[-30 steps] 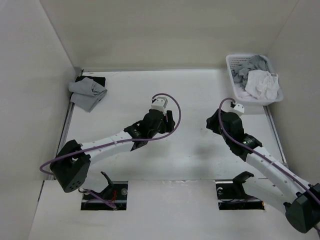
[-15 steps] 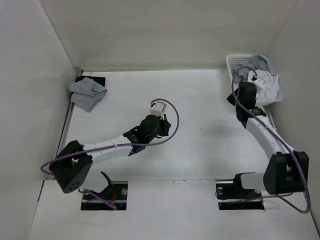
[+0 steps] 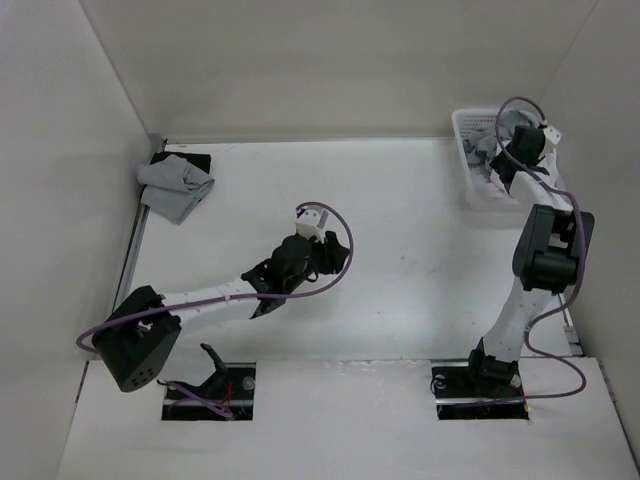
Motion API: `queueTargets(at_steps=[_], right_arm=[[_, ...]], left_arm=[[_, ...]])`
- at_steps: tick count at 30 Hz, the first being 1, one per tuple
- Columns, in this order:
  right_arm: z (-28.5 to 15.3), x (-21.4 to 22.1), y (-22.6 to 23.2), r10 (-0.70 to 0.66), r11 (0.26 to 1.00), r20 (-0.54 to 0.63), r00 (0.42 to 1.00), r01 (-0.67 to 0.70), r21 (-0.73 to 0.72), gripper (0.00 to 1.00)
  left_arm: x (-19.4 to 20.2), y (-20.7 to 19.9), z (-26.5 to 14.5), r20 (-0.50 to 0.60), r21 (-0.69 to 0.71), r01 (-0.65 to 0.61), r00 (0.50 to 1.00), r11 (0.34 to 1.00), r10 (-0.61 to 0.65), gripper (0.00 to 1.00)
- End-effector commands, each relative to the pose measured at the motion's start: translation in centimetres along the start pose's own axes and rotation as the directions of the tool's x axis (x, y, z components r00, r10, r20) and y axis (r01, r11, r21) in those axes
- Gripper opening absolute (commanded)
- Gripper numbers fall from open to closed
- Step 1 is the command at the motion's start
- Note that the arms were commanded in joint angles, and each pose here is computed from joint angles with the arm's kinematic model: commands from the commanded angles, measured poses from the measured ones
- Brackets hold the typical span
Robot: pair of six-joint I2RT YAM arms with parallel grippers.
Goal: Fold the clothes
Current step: Grab the tank top from the pile
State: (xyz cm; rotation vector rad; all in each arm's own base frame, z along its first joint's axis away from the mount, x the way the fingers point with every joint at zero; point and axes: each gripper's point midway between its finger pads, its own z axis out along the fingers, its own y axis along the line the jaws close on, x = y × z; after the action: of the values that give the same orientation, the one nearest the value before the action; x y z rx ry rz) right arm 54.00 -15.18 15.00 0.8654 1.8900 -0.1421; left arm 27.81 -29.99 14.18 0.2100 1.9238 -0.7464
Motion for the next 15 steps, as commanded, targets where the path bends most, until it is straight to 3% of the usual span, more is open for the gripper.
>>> queueTargets(at_steps=[1,9,15], right_arm=[[1.0,0.1,0.1,-0.066,0.998,-0.023,0.998,0.065,-0.012,0.49],[3.4,-0.1,0.5,-0.057,0.998,-0.023,0.998,0.056,-0.040,0.48],[4.3,-1.5,-0.1,-0.025,0.999,0.023,0.999,0.026,-0.032,0.55]], left_arm=[[-1.8,-1.1,0.1,0.068,0.049,0.019,0.997,0.999,-0.023,0.44],[-1.1,-1.0,1.2,0.048,0.043,0.018,0.999,0.999,-0.020,0.44],[-0.6,-1.4,1.6,0.033,0.063,0.019,0.999,0.998,-0.021,0.44]])
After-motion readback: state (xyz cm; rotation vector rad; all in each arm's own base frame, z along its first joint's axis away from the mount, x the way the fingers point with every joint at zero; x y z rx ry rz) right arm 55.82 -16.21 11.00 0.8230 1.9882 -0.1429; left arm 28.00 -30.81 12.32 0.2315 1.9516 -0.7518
